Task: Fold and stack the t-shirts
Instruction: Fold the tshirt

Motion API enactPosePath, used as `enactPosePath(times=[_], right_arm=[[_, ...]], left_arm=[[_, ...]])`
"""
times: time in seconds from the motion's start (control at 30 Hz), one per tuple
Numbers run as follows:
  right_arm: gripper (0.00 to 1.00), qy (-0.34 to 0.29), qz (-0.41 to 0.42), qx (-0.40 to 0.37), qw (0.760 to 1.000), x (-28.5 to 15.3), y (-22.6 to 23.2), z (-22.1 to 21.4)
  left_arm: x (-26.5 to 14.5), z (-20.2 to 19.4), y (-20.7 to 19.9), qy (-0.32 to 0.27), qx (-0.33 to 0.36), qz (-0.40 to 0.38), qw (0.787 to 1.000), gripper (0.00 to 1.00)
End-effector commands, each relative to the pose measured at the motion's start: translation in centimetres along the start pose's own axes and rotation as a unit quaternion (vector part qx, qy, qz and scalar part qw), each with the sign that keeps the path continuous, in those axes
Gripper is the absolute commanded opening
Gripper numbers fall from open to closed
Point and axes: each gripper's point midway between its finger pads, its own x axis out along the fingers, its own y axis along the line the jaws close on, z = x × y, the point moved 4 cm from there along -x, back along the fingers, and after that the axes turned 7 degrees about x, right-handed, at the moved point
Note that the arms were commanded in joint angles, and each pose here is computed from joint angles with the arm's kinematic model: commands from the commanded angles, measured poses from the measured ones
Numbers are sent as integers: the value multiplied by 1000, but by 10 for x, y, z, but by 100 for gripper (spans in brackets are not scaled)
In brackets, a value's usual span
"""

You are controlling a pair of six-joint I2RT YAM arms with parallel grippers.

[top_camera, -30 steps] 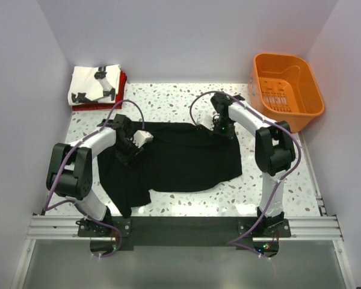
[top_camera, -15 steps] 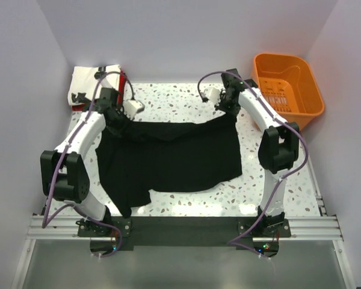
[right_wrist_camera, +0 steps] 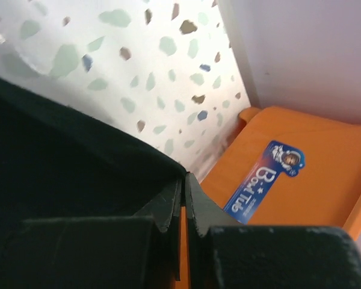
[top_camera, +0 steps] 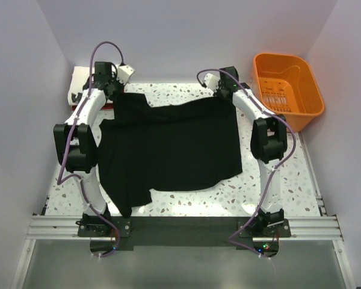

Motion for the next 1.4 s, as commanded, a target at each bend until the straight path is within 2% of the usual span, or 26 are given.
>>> enactPosePath(times=[0.0, 0.17, 0.37, 0.63, 0.8, 1.13, 1.37], right_arm=[[0, -49, -126, 30, 990, -2, -54, 29], [0, -51, -117, 19, 992, 7, -51, 28], [0, -57, -92, 10, 994, 6, -43, 23], [0, -65, -41, -6, 997, 4, -31, 10], [0, -66, -16, -7, 998, 4, -27, 1], [0, -81, 22, -15, 996, -8, -29, -17], [0, -82, 67, -33, 994, -10, -17, -38]], left_arm=[[-7, 37, 61, -69, 5, 125, 990, 0], [-1, 54, 61, -115, 20, 109, 987, 0], [-4, 41, 34, -104, 31, 49, 993, 0], [-40, 10, -3, -80, 21, 2, 997, 0], [-72, 5, -19, -95, 12, -18, 995, 0], [-99, -25, -53, -65, 11, -66, 996, 0], [-125, -33, -70, -68, 4, -97, 993, 0]])
